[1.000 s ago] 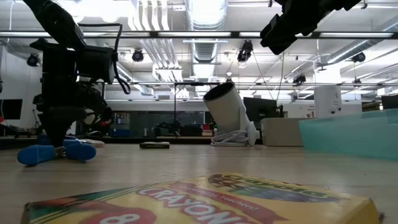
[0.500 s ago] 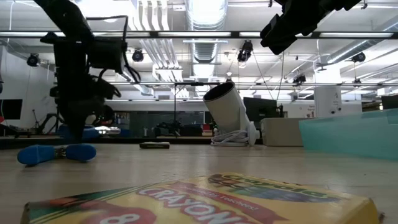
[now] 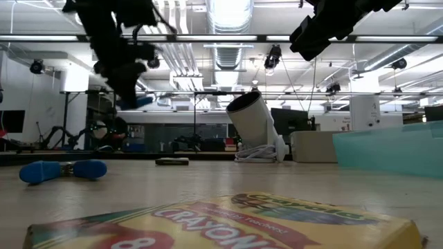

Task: Pick & Place School Supplies
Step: Put the blue puncher into the red bin

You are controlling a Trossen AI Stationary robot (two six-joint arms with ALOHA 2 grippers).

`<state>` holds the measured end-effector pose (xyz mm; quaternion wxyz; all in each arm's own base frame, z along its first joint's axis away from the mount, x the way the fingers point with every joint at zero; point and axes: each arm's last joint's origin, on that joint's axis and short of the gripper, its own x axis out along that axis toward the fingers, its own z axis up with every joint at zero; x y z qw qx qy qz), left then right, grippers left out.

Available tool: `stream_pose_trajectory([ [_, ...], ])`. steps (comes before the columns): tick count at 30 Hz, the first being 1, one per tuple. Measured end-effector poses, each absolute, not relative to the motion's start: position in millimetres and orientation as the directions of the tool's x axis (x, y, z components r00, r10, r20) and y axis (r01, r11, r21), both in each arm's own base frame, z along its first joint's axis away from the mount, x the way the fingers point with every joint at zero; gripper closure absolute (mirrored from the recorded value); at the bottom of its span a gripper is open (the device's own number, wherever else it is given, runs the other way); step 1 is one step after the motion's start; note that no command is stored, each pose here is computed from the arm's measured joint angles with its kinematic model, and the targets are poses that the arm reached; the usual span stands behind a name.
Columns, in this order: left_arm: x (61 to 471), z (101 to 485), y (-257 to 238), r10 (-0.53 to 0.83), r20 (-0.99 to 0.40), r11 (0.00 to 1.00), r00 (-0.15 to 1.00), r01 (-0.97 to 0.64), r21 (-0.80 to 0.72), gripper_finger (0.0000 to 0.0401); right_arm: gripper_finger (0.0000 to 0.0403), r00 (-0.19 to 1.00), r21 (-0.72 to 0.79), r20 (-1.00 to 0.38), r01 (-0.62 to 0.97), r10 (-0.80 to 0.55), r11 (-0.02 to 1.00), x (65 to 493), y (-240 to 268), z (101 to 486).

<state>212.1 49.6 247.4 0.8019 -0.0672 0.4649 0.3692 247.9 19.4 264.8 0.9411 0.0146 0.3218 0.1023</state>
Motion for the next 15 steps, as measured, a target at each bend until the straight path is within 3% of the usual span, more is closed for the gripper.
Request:
stream_pose_trajectory([
  [8, 225, 282, 29, 0.571, -0.709, 0.763, 0.414, -0.587, 0.271, 0.0348, 0.0335, 0.772, 0.094, -0.603, -0.183, 0.202, 0.979, 248, 20, 265],
  [15, 230, 296, -1, 0.51, -0.687, 0.846, 0.517, -0.446, 0.293, 0.0348, 0.0335, 0.772, 0.092, -0.603, -0.185, 0.203, 0.978, 248, 20, 265],
])
